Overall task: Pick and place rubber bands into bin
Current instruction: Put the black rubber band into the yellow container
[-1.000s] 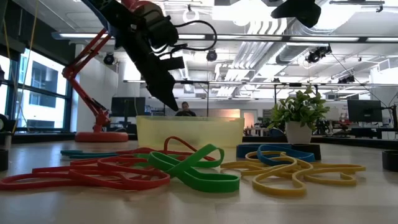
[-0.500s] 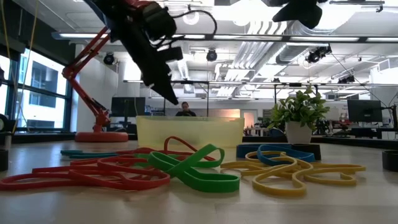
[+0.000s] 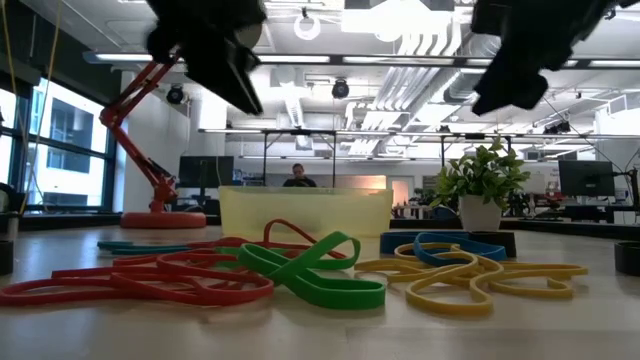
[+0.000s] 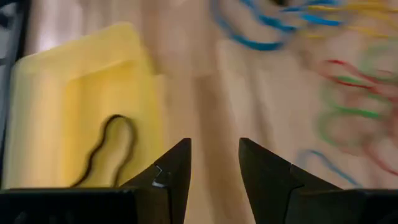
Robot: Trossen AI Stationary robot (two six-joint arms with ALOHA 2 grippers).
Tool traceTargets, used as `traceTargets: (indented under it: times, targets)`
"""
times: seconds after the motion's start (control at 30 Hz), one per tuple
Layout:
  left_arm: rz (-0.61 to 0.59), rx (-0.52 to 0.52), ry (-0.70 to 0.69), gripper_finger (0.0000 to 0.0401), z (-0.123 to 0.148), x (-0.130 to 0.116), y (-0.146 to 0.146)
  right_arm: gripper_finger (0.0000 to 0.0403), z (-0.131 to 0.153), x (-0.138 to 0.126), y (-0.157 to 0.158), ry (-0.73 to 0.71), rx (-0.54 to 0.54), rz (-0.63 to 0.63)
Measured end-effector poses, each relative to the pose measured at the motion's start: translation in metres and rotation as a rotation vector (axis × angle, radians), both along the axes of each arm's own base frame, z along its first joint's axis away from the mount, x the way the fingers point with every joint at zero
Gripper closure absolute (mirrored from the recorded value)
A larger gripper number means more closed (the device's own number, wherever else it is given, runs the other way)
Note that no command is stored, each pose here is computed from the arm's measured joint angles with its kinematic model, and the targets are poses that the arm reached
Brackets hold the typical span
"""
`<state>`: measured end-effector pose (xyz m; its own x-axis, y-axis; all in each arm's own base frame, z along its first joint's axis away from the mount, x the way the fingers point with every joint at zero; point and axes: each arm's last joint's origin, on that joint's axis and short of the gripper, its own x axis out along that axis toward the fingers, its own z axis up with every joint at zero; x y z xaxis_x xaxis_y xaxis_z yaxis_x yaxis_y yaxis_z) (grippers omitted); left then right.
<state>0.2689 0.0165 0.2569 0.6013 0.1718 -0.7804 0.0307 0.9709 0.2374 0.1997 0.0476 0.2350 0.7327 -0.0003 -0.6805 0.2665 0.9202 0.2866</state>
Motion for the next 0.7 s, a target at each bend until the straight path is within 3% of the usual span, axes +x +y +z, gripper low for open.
traceTargets:
  times: [0.13,0.3,0.7]
  targets:
    - [-0.066,-0.030,0.036,0.0279,0.012,-0.022,-0.030,0.0214,-0.009,-0.011,0.014,0.117,0.094,0.091]
    - [-0.033,-0.011,0.064,0.0279,0.021,-0.048,-0.052,0.0230,-0.016,-0.032,0.035,0.283,0.147,0.181]
    - [0.030,0.000,0.040,0.0279,0.025,-0.060,-0.070,0.0264,-0.025,-0.056,0.062,0.349,0.007,0.170]
